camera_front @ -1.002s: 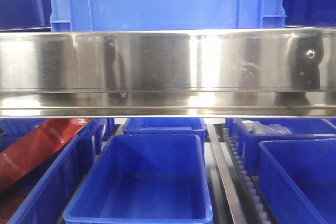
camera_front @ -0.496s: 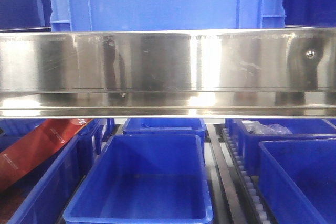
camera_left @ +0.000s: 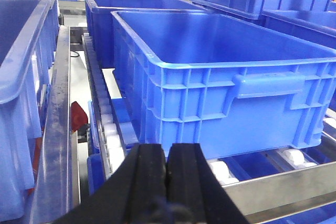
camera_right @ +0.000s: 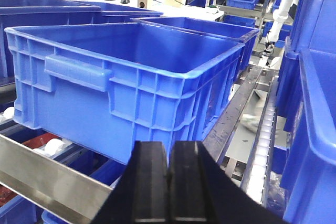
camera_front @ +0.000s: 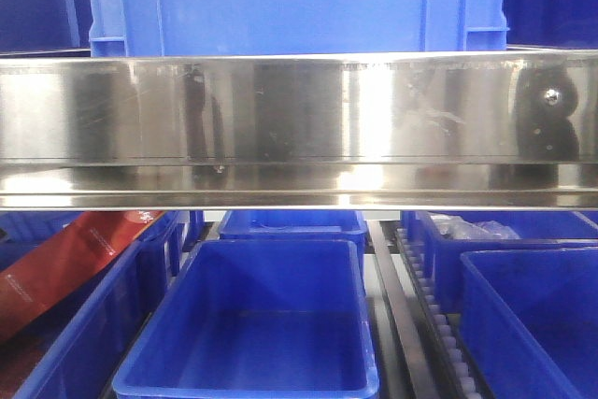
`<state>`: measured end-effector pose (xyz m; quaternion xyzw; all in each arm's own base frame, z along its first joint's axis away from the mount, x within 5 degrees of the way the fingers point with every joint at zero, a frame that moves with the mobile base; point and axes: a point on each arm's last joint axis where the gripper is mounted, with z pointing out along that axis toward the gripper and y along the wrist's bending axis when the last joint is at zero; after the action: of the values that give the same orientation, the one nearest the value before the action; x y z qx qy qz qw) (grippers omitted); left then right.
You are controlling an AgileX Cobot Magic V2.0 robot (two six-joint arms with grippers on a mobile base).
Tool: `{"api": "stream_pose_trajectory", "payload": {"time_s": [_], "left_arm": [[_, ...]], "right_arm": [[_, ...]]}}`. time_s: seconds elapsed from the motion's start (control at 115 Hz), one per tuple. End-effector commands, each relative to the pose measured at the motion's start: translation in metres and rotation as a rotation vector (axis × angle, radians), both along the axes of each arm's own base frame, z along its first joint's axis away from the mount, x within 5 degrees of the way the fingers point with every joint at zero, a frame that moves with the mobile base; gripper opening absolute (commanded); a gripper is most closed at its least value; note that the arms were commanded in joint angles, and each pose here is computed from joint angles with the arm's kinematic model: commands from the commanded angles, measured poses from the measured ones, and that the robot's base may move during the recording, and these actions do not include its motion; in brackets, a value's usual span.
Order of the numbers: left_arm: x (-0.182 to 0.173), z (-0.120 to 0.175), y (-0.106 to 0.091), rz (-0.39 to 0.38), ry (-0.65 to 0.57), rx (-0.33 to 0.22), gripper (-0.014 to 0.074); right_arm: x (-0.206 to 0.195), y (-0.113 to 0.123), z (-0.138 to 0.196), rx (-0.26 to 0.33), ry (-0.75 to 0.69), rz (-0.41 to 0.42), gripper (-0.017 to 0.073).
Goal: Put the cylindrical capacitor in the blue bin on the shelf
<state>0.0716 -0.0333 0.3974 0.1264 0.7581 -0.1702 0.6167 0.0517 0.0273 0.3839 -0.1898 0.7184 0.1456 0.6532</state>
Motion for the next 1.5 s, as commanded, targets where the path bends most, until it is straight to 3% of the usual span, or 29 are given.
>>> {"api": "stream_pose_trajectory", "payload": {"time_s": [0.0, 0.984, 1.141, 1.289, 1.489], "left_arm": [[-0.001, 0.001, 0.001, 0.006, -0.012, -0.011, -0.0111], [-0.001, 0.0, 0.001, 0.011, -0.004, -0.008, -0.0111], [0.001, -0.027, 0.005, 0.071, 0.016, -0.013, -0.0111], [-0.003, -0.058, 0.014, 0.159, -0.118, -0.065, -0.0111], [-0.014, -0.116, 0.024, 0.284, -0.201, -0.082, -0.0111]], "right_arm": [[-0.003, -0.002, 0.002, 0.004, -0.04, -0.005, -0.0153], [-0.003, -0.002, 0.002, 0.006, -0.044, -0.005, -0.0153], [-0.003, -0.002, 0.003, 0.007, -0.046, -0.005, -0.0153], [-0.003, -0.002, 0.003, 0.007, -0.046, -0.005, -0.0153], [-0.003, -0.002, 0.003, 0.007, -0.046, -0.005, -0.0153]]}}
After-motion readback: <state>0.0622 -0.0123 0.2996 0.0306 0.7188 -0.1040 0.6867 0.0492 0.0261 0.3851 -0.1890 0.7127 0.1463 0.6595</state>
